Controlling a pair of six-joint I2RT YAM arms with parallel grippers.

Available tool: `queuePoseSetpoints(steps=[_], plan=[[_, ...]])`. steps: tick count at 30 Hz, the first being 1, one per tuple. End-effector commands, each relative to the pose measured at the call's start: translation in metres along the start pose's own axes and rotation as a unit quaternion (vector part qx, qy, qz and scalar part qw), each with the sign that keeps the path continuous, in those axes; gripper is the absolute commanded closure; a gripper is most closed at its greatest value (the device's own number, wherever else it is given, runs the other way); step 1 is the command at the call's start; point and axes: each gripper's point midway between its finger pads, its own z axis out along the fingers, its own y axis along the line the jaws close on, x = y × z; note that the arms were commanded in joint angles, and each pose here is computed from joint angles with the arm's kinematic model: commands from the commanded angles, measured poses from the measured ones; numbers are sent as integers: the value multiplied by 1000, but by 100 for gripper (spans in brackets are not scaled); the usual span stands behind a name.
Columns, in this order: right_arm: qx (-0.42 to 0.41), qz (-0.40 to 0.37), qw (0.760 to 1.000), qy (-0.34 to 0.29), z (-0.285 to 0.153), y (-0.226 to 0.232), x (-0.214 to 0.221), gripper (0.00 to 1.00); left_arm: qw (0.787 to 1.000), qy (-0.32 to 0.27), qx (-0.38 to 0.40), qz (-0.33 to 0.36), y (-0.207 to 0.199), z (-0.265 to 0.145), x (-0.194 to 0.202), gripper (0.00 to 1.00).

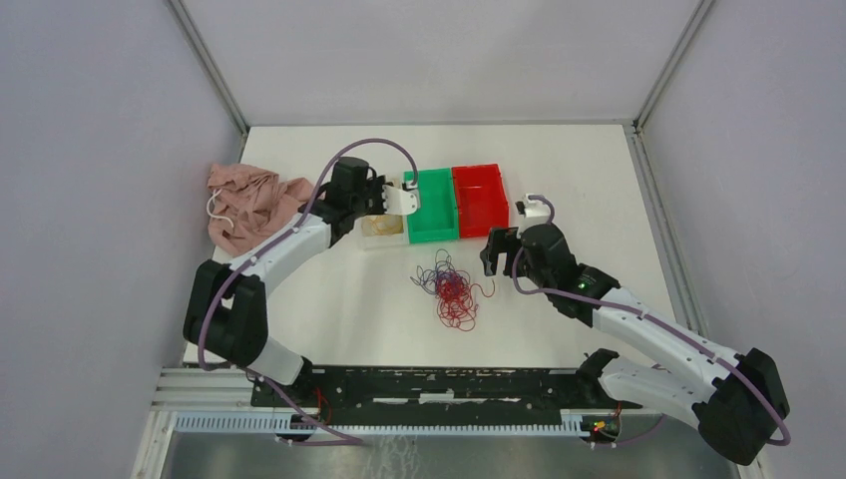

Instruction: Untangle the cables

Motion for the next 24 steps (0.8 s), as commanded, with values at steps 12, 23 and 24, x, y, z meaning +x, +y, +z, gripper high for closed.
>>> queuePoseSetpoints(steps=[12,23,24], plan=[[-8,35,999,-13,7,8,-20,9,991,36,14,-127,-15,68,14,97],[-14,49,998,-25,1,5,-29,9,991,58,21,-119,-51,101,35,97],[-14,49,998,-25,1,5,-30,9,991,57,21,-123,-49,100,36,97]])
